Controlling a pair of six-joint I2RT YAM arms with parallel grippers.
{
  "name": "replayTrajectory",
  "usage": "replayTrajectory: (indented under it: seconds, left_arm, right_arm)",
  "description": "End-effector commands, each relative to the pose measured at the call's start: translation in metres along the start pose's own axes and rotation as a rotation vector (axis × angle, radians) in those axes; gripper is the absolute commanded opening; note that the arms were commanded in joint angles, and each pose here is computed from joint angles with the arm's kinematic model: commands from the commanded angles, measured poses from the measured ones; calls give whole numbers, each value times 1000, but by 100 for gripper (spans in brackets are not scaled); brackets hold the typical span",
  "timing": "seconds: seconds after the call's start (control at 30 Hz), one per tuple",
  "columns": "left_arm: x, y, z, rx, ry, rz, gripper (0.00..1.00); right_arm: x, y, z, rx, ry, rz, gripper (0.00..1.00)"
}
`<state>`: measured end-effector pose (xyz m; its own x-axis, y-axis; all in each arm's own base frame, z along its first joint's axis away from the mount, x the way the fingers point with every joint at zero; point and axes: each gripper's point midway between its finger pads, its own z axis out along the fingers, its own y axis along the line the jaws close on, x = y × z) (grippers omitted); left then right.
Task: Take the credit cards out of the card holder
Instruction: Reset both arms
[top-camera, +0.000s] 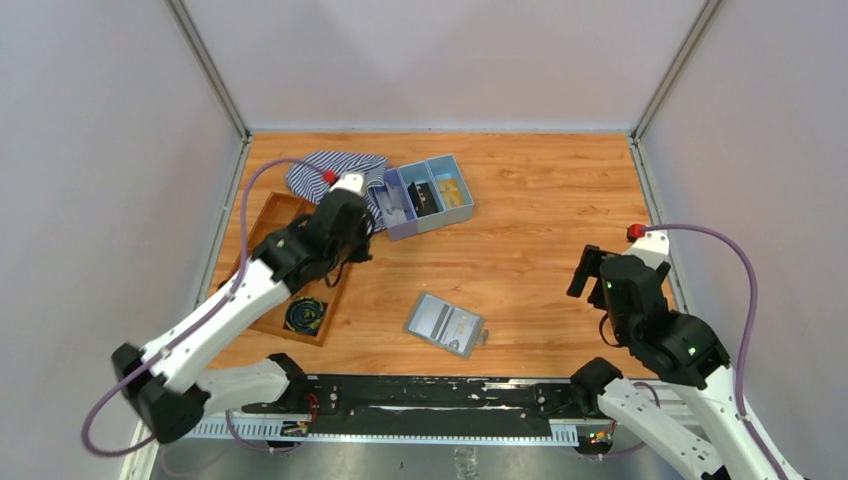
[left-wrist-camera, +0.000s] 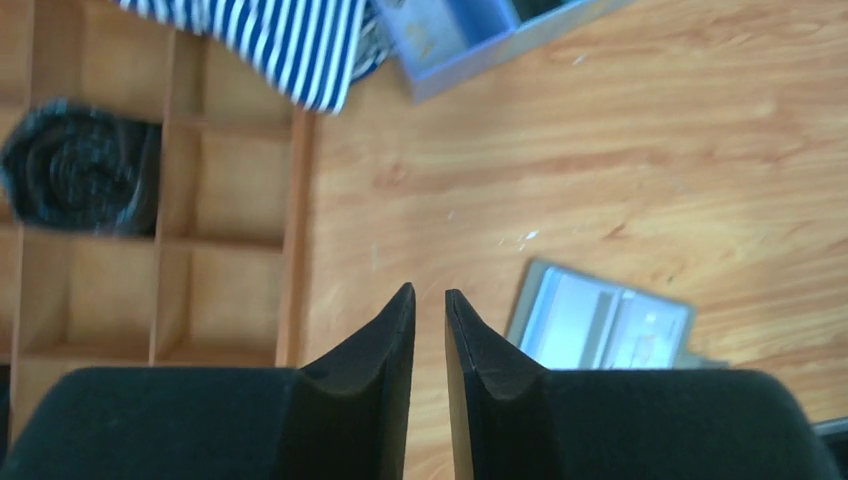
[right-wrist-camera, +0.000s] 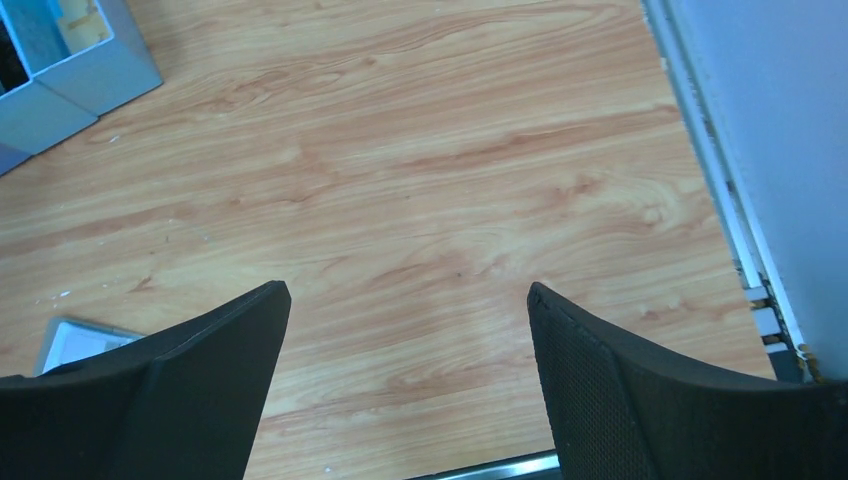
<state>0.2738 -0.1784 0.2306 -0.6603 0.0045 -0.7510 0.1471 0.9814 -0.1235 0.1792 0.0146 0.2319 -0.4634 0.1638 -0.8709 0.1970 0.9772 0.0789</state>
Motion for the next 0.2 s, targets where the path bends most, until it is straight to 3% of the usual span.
replayTrajectory:
  seconds: [0.0, 0.17]
  left_arm:
    - [18, 36, -25, -28, -164, -140, 24]
    - [37, 63, -48, -24, -276, -273, 29]
  right_arm:
    - [-7, -32, -9, 114, -65, 6, 93]
    - [-4, -32, -5, 124, -67, -7, 92]
